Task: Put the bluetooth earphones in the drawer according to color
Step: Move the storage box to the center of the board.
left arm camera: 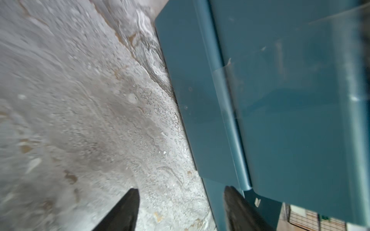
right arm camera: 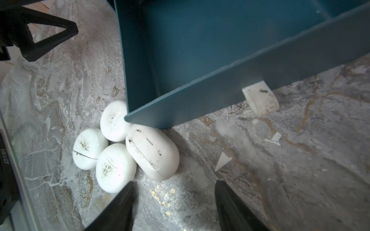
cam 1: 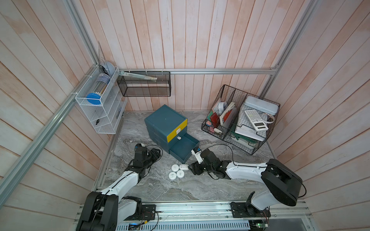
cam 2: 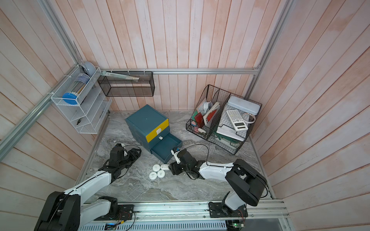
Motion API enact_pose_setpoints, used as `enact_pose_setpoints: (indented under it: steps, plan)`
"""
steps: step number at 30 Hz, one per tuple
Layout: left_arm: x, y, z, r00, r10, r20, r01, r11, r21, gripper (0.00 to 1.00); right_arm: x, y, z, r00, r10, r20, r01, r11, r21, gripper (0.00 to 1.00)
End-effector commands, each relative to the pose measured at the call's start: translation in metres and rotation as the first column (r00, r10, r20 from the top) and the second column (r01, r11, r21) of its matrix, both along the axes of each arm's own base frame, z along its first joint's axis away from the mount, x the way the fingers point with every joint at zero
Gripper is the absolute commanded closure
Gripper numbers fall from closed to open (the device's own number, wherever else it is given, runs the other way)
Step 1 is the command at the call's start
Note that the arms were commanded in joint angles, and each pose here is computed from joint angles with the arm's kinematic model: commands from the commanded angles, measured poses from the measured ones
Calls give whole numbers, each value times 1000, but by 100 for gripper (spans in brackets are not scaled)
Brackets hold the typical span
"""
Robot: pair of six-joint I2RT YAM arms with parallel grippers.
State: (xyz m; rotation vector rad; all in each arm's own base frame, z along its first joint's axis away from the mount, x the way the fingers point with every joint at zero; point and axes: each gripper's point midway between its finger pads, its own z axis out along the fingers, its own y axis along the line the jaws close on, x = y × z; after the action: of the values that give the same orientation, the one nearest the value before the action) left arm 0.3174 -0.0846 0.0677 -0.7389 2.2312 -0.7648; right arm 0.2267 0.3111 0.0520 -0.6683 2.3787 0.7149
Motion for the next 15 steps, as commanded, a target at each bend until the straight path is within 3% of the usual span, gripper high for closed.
enact_pose_setpoints:
  steps: [1,7,15]
  plan:
    - [26,-15,18,995,-31,91,39,995,-91,38,8,-1,3,999,-17,36,18,999,-39,33]
    - [47,-24,14,995,-25,99,41,986,-161,52,7,-1,5,999,-11,33,12,999,-31,33]
    - [70,-48,2,995,-64,78,77,980,-182,54,6,-1,4,1000,-11,22,12,999,-36,32]
